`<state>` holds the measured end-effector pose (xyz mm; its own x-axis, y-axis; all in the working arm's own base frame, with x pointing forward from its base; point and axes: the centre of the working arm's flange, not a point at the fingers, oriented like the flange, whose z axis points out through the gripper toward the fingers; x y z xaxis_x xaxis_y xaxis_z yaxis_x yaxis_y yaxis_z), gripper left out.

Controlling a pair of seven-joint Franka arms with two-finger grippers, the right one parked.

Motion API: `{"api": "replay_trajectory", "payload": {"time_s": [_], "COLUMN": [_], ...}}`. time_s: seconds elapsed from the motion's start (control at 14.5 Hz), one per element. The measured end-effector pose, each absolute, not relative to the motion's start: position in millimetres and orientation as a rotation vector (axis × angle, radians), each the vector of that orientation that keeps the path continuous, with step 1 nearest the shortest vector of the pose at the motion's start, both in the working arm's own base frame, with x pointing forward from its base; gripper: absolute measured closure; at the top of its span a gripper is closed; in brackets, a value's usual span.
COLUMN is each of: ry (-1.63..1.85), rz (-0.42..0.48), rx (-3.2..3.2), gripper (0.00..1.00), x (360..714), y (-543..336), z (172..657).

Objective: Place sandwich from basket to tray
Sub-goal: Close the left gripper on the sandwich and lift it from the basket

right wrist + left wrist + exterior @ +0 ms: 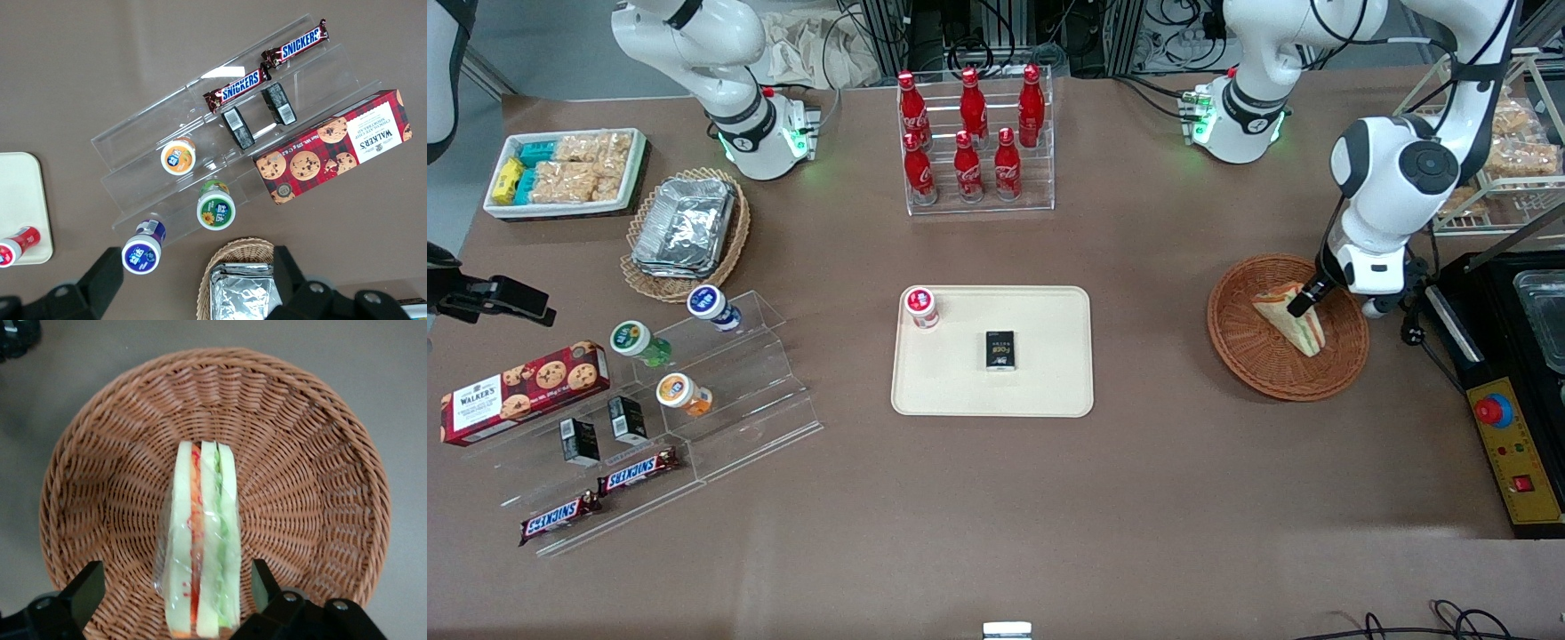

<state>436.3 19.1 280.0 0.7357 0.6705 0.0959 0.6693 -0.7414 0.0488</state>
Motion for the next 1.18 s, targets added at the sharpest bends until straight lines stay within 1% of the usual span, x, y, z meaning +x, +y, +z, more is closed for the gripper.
{"api": "replay_trajectory", "payload": {"time_s": [0.14,0.35,0.83,1.04,1.18], "ry": [1.118,1.116,1.112,1.110,1.101], "rz": [0.185,0.173,0.167,0.147,0.133], "rx": [2.918,2.931,2.938,2.949,2.960], "gripper": [0.02,0.02,0.01,0.01,0.03], "x": [432,429,428,426,425], "y": [20,20,19,18,15], "z": [268,254,248,242,235]}}
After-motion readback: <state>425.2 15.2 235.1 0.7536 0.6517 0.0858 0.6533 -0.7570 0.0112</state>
